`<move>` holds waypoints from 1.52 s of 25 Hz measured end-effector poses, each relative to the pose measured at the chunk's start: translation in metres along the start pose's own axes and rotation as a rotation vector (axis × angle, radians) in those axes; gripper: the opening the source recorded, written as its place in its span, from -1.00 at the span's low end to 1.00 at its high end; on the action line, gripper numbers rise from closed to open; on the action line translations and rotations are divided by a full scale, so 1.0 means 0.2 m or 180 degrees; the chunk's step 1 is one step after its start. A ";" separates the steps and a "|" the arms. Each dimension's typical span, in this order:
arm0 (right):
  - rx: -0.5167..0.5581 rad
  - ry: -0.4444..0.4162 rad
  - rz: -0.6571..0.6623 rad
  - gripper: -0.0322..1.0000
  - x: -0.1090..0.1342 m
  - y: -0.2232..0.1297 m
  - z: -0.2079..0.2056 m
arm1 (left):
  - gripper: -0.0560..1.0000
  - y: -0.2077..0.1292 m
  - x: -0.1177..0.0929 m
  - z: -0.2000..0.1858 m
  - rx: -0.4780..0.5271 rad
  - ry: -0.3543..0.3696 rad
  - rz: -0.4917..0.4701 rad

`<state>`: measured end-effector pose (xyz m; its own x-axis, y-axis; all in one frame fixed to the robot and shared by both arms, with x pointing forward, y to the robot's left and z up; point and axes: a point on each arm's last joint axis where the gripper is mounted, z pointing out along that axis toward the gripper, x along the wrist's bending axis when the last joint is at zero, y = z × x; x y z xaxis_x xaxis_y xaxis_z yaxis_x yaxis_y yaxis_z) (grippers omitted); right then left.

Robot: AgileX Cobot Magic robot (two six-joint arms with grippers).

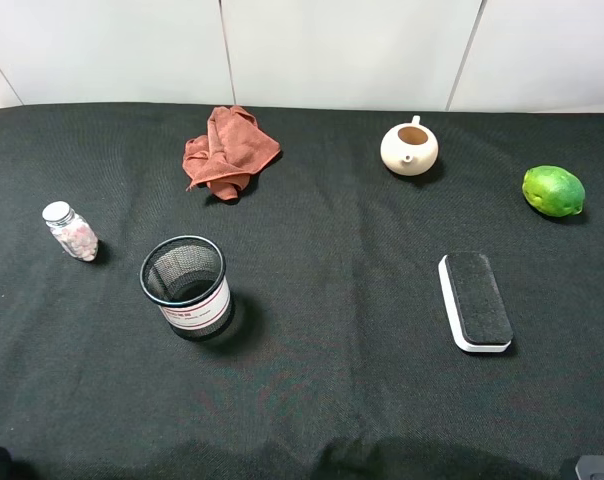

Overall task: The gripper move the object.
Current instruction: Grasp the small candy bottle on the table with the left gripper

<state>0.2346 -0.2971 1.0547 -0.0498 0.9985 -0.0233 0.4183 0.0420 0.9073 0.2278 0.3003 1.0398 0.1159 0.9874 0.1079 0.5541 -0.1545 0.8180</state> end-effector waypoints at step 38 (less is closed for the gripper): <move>0.0000 0.0000 0.0000 0.41 0.00 0.00 0.00 | 0.98 0.01 0.01 -0.01 -0.0047 0.0097 -0.0010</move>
<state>0.2346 -0.2971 1.0547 -0.0498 0.9985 -0.0233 0.4183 0.0420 0.9073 0.2273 0.3029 1.0431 0.0890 0.9885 0.1221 0.5421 -0.1509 0.8267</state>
